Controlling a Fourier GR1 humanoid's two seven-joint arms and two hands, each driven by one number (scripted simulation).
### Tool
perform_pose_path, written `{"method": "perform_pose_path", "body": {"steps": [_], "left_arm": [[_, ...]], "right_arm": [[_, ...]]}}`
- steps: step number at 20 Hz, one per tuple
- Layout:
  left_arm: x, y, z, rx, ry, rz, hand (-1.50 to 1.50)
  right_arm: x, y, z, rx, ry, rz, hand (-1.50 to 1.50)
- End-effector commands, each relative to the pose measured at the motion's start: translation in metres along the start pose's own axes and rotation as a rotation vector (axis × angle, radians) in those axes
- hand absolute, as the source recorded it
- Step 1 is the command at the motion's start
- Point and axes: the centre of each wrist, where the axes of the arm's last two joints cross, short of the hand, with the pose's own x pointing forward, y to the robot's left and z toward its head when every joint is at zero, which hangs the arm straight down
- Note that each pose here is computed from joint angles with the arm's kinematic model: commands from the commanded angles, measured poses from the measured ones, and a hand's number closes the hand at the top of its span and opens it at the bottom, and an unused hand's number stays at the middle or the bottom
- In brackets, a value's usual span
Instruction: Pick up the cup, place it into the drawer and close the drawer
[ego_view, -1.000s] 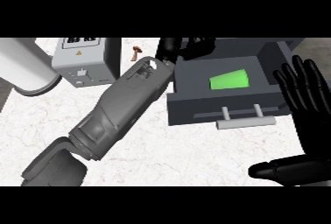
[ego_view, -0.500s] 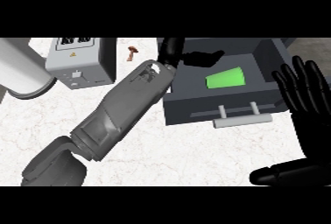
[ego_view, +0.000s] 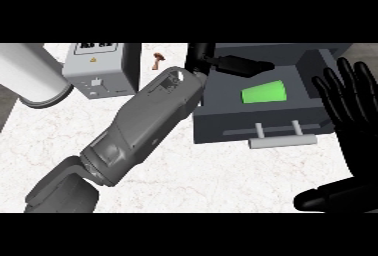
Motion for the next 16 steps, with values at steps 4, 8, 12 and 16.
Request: {"method": "perform_pose_path", "body": {"steps": [4, 8, 12, 16], "left_arm": [[0.003, 0.005, 0.002, 0.027, 0.001, 0.147, -1.50], [0.020, 0.033, -0.003, 0.078, -0.024, 0.165, -1.50], [0.006, 0.065, 0.023, 0.151, -0.010, 0.178, -1.50], [0.009, 0.101, 0.048, 0.185, 0.014, 0.193, -1.50]], "right_arm": [[0.011, -0.021, 0.018, 0.048, 0.004, 0.027, 1.50], [0.026, -0.020, 0.017, 0.141, 0.045, 0.153, 1.50], [0.028, -0.018, 0.038, 0.169, 0.076, 0.257, 1.50], [0.020, -0.025, 0.031, 0.192, 0.123, 0.347, 1.50]]}}
